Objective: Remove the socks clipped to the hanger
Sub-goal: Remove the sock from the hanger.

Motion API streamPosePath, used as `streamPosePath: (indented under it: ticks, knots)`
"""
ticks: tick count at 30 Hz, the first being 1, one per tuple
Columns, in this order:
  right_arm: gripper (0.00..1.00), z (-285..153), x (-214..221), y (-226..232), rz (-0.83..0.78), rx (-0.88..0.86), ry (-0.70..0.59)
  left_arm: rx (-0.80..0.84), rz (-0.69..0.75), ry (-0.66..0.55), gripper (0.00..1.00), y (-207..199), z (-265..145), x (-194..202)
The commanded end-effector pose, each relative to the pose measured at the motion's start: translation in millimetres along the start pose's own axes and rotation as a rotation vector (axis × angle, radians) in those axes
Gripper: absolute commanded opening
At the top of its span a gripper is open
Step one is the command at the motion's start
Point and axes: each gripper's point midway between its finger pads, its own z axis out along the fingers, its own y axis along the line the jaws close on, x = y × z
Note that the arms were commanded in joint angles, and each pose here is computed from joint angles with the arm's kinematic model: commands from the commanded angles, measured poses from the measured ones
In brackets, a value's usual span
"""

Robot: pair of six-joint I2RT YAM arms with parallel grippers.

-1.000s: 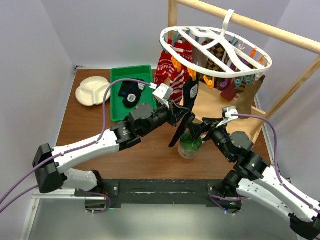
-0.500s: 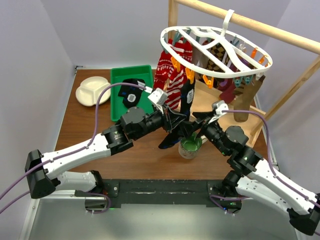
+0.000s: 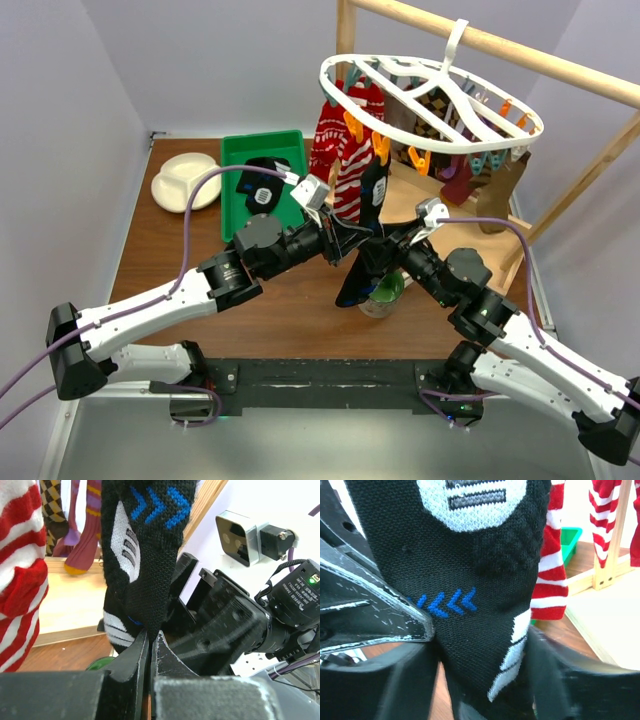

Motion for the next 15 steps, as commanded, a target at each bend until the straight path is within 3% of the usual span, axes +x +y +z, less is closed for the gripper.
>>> streamPosePath:
  ticks: [1, 2, 3, 5, 9, 15]
  knots:
    - [0.38, 0.0, -44.5, 13.4, 0.031, -0.040, -0.143, 0.052, -0.015, 0.012, 0.00, -11.4, -4.6, 1.8]
    - [0.28, 0.1, -41.3, 13.3, 0.031, -0.042, -0.133, 0.053, -0.015, 0.010, 0.00, -12.1, -4.5, 0.5]
    - [0.13, -0.2, -38.5, 13.8, 0.032, -0.046, -0.125, 0.053, -0.015, 0.010, 0.00, -12.2, -3.8, 0.2]
    - [0.00, 0.2, -33.0, 14.1, 0.033, -0.051, -0.105, 0.055, -0.015, 0.000, 0.00, -13.8, -2.7, -4.0]
    - [0.00, 2.5, -19.3, 14.0, 0.039, -0.056, -0.061, 0.056, 0.001, -0.015, 0.02, -17.4, 2.8, -14.8]
    - [0.00, 3.0, -5.2, 11.1, 0.045, -0.053, -0.030, 0.047, 0.038, -0.080, 0.35, -25.3, 6.5, -47.3]
